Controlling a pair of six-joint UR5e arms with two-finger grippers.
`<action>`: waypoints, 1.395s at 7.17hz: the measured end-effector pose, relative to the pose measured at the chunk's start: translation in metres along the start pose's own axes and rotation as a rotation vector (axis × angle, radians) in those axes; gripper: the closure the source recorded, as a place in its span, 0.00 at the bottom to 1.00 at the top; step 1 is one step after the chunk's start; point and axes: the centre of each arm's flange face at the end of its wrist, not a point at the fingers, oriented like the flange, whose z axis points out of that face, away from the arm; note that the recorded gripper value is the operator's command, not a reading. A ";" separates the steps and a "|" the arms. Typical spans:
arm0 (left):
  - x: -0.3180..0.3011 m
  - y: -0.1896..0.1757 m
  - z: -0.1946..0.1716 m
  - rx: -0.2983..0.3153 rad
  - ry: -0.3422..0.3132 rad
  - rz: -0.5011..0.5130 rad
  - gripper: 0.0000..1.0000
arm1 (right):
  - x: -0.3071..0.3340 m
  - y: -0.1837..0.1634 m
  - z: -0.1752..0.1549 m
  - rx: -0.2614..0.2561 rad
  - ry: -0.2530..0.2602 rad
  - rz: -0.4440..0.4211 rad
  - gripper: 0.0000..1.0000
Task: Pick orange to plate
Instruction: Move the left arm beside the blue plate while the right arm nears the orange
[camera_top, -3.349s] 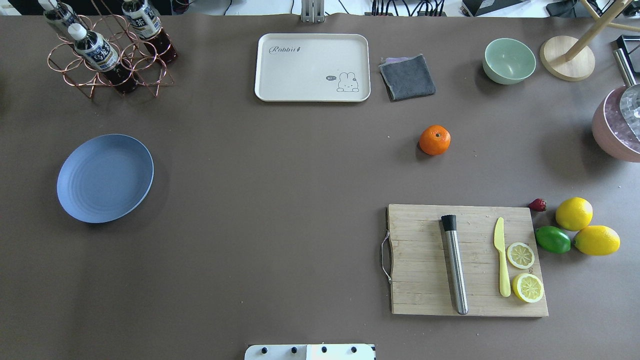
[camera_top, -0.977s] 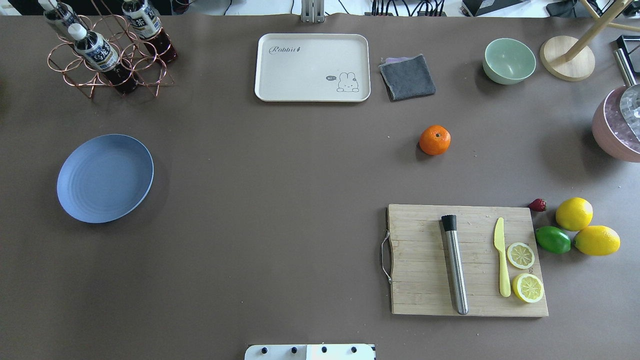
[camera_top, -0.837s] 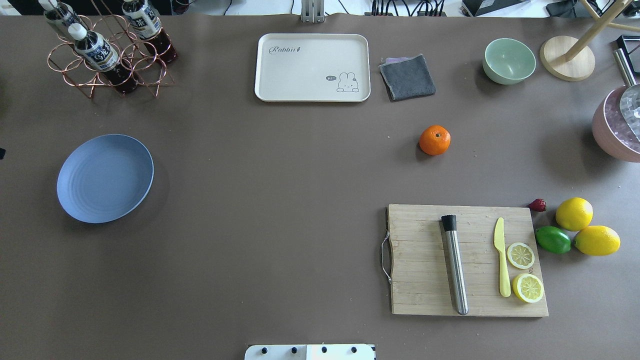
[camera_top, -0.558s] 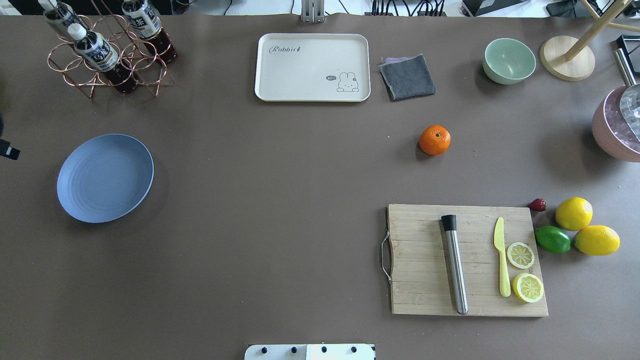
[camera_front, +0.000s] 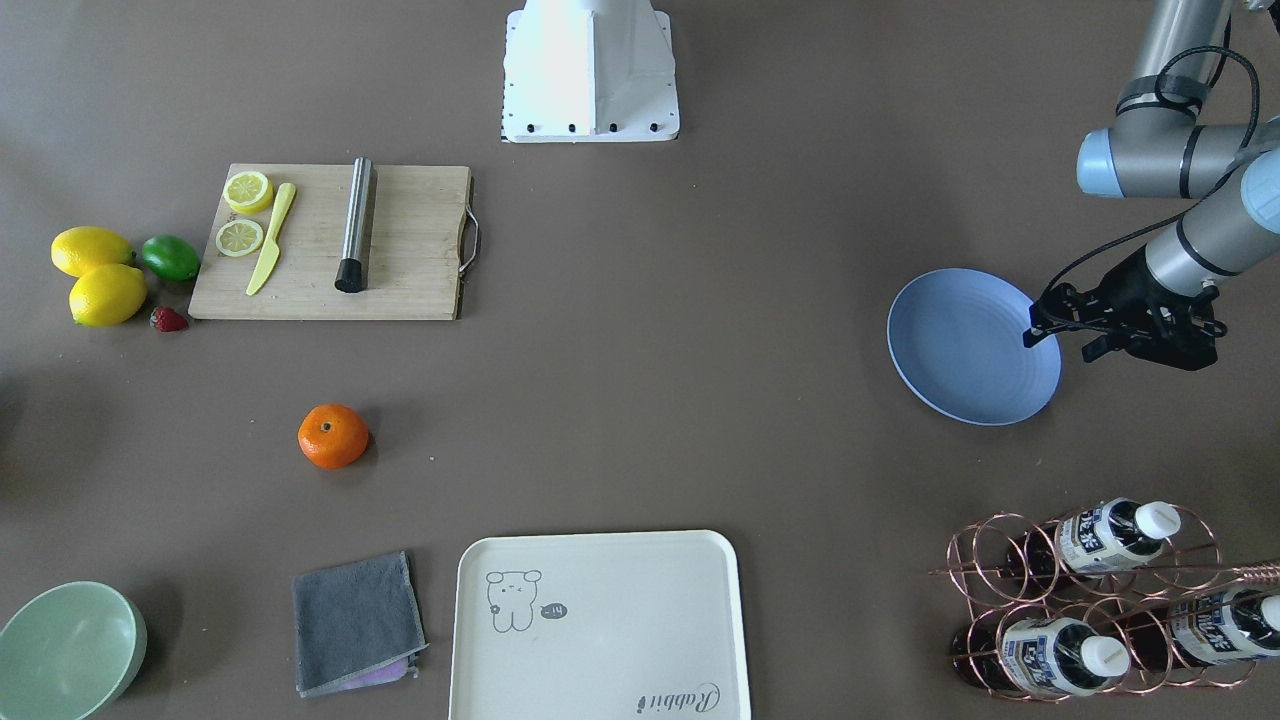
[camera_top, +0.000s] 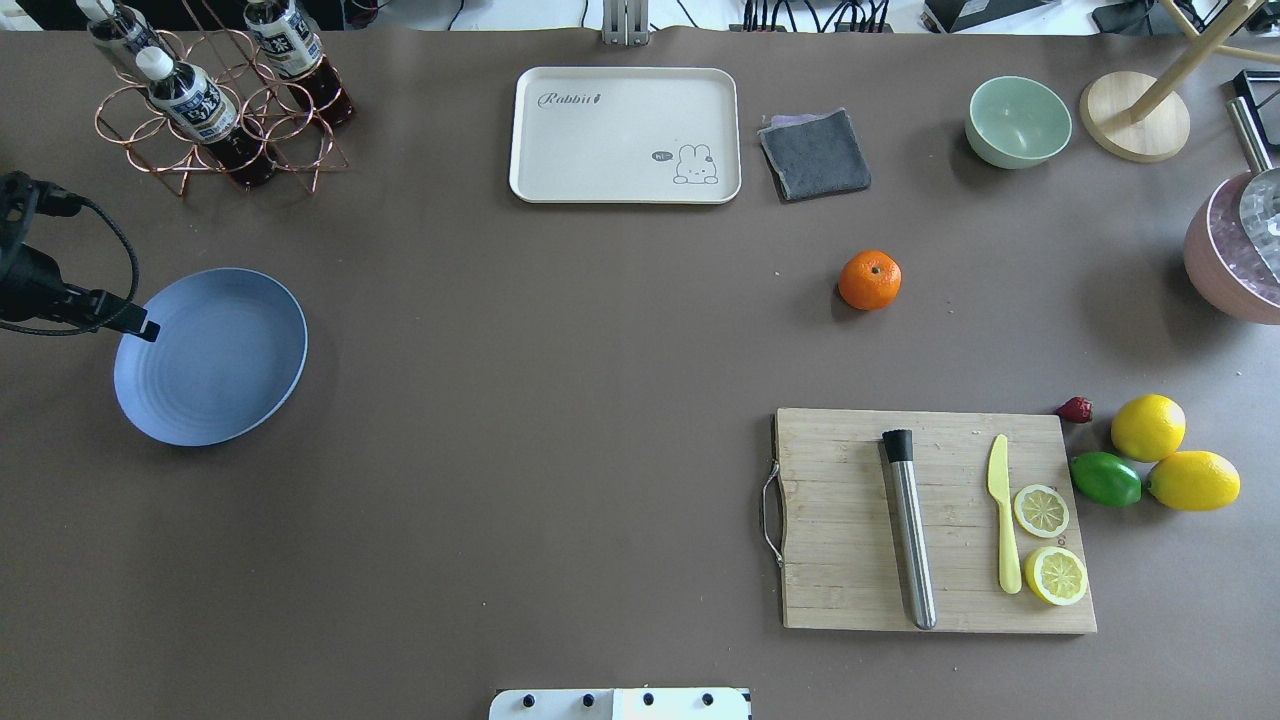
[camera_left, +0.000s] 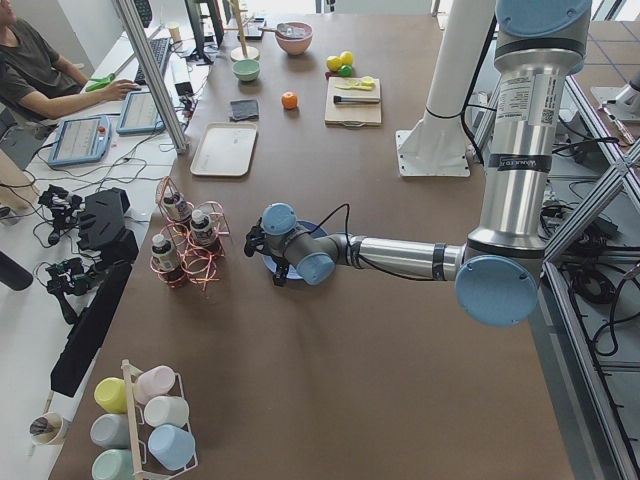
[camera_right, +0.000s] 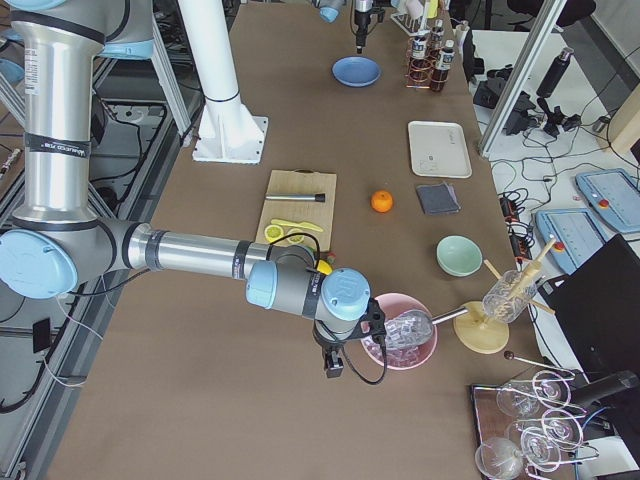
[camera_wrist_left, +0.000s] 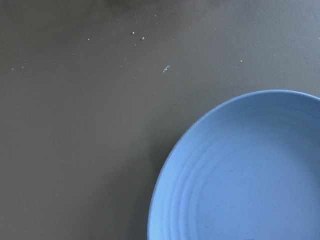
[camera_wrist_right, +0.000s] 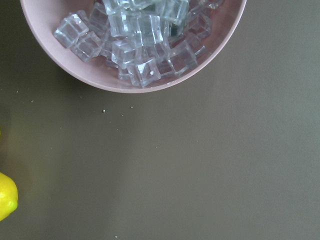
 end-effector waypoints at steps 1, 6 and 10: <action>0.003 0.001 0.010 0.000 -0.020 0.008 0.33 | 0.000 -0.001 0.000 -0.001 0.000 -0.001 0.00; 0.004 0.006 0.025 -0.012 -0.049 0.007 1.00 | -0.004 -0.009 -0.004 0.007 0.004 -0.011 0.00; 0.046 -0.018 0.008 -0.005 0.024 -0.100 1.00 | -0.024 -0.042 -0.021 0.047 -0.019 -0.029 0.00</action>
